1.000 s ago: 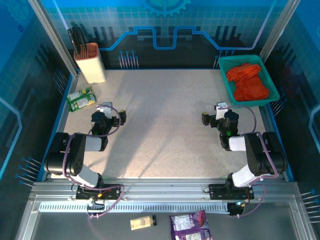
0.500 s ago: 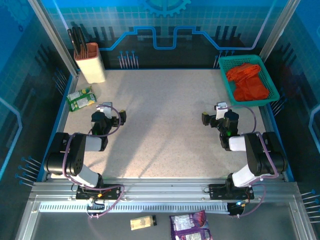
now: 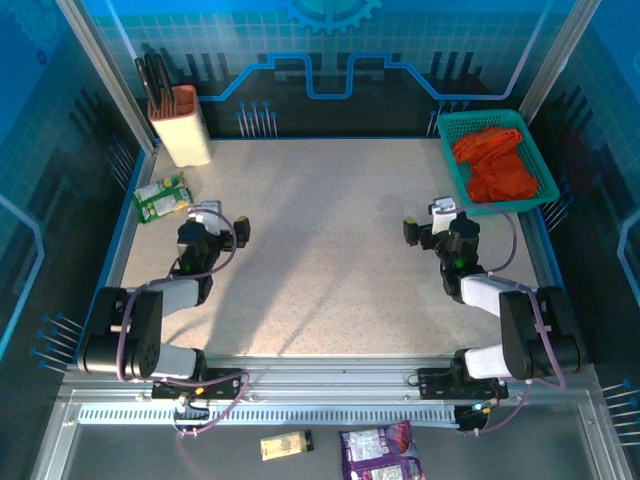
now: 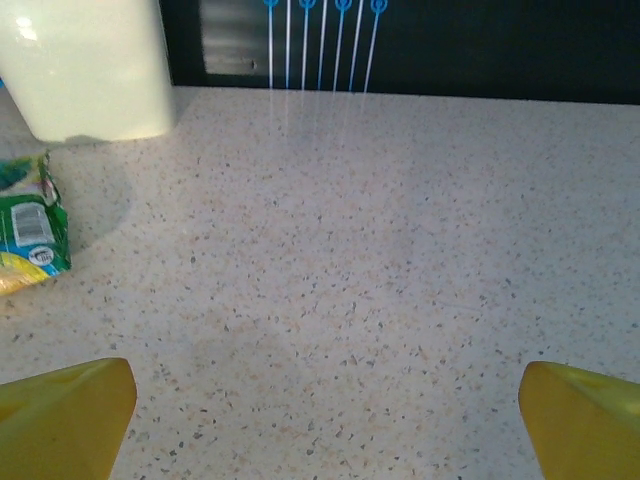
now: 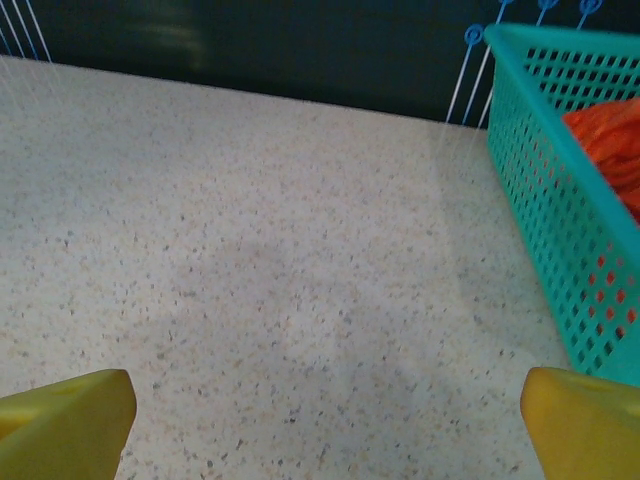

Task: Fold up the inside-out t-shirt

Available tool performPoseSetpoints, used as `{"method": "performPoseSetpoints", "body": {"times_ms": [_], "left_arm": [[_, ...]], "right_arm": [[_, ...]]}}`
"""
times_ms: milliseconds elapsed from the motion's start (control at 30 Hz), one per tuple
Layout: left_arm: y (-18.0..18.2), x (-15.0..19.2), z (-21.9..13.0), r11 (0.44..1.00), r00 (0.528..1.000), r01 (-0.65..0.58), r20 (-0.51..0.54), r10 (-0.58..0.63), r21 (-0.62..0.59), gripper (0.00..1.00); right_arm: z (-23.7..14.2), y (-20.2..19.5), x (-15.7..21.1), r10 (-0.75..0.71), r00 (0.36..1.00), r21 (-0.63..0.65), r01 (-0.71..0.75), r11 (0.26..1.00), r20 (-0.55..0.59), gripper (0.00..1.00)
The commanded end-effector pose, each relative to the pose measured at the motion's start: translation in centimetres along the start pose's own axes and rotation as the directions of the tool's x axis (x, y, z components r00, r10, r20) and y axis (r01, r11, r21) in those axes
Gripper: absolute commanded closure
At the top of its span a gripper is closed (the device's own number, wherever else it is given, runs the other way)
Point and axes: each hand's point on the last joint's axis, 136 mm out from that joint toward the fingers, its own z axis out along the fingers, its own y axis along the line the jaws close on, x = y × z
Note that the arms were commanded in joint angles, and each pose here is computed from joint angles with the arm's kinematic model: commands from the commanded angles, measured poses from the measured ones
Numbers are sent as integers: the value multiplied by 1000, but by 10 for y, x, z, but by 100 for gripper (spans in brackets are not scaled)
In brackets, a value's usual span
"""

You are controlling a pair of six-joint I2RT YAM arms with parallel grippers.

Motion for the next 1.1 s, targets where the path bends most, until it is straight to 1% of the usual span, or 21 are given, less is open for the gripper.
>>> {"method": "performPoseSetpoints", "body": {"times_ms": [0,133,267,333,467,500,567,633,733,867,1000,1067], "left_arm": [[4,-21,-6,999,1000,3,0,-3,-46,1],[8,-36,-11,995,997,45,-51,-50,-84,1],[3,-48,-16,993,988,94,-114,-102,-76,1],[-1,-55,-21,989,981,127,-137,-135,-70,1],[-11,-66,-35,980,962,197,-186,-201,-40,1],[-13,-67,-39,976,956,215,-199,-217,-36,1],[-17,-69,-47,967,943,252,-218,-252,-28,1],[-24,-68,-54,958,929,287,-242,-279,-3,1],[-32,-65,-64,937,901,348,-281,-330,18,1],[-45,-63,-75,910,867,410,-334,-370,58,1],[-53,-59,-84,899,843,431,-389,-372,74,1],[-55,-58,-88,899,838,431,-405,-367,79,1]], "right_arm": [[-5,-1,-24,-3,1000,14,3,1000,-7,0],[-9,-5,-47,37,999,19,-36,999,-26,0],[-11,-15,-69,101,995,36,-99,994,-29,0],[-10,-23,-73,144,988,56,-142,988,-49,0],[-4,-48,-85,222,972,116,-212,970,-79,0],[-2,-55,-83,242,965,135,-227,964,-102,0],[4,-70,-93,280,953,166,-260,951,-113,1],[10,-85,-92,328,934,202,-297,933,-144,3],[24,-104,-90,418,889,227,-376,898,-184,8],[45,-131,-84,519,825,281,-455,845,-225,20],[68,-163,-70,608,761,364,-513,777,-227,25],[81,-176,-63,617,753,400,-505,765,-228,28]]}}
